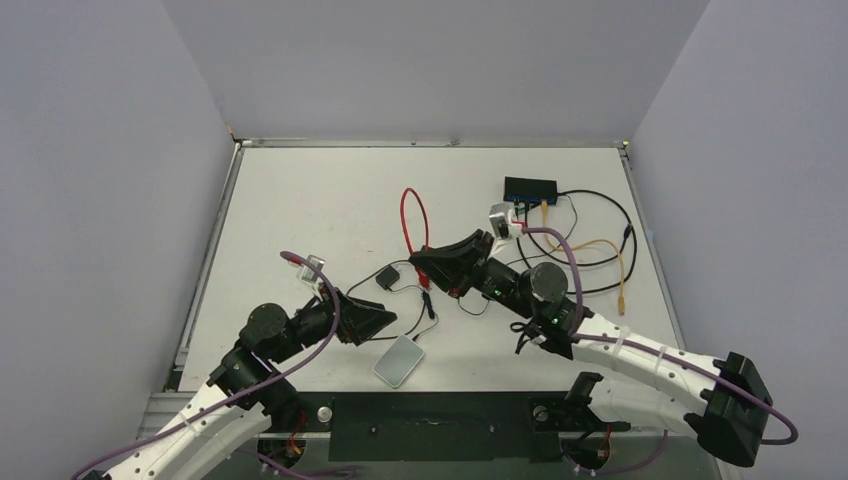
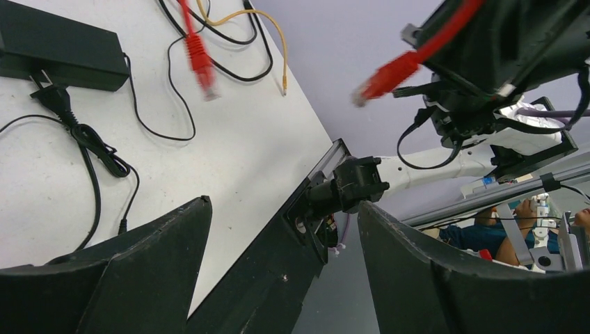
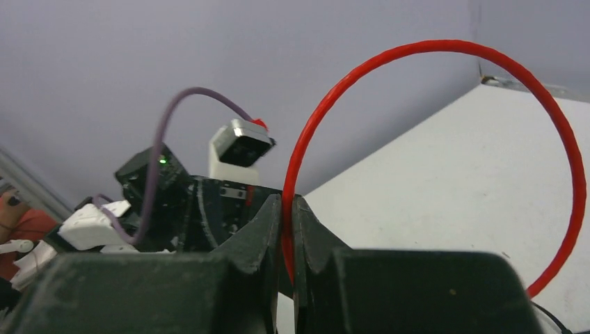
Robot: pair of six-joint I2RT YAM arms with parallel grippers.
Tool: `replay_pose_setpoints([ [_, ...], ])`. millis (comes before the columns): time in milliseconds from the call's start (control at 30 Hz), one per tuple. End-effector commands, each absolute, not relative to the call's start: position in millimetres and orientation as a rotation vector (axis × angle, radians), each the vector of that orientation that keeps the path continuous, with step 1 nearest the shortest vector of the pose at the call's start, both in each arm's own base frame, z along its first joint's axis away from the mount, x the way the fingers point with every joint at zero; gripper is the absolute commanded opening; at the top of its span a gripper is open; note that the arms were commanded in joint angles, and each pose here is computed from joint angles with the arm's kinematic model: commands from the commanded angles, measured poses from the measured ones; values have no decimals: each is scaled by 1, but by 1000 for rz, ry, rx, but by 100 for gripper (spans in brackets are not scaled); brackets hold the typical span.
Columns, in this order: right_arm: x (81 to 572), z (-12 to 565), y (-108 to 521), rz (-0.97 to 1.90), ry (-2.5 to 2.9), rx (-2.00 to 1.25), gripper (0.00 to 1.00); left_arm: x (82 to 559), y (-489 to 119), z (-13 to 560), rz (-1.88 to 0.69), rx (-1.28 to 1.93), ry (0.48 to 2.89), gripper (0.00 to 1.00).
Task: Insert the plug into the switch port
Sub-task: Pick up the connector from the center of the board.
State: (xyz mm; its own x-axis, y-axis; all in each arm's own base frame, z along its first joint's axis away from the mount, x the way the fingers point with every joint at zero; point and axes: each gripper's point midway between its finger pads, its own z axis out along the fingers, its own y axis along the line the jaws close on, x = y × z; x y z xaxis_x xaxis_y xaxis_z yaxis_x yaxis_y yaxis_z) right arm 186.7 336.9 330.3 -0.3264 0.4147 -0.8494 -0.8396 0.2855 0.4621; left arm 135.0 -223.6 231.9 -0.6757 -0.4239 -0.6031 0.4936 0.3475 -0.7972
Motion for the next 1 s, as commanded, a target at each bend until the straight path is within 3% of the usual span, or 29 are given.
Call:
replay_pose_setpoints([
  [0,147,385,317,1469,1145,-466,0,134,-229,252,-1495,126,1703,75],
  [467,94,397,316,1516,1114,-538,0,138,-243,258,-1583,134,1668,75],
  [967,89,396,347,1481,1135,-591,0,137,-244,251,-1580,114,1756,67],
])
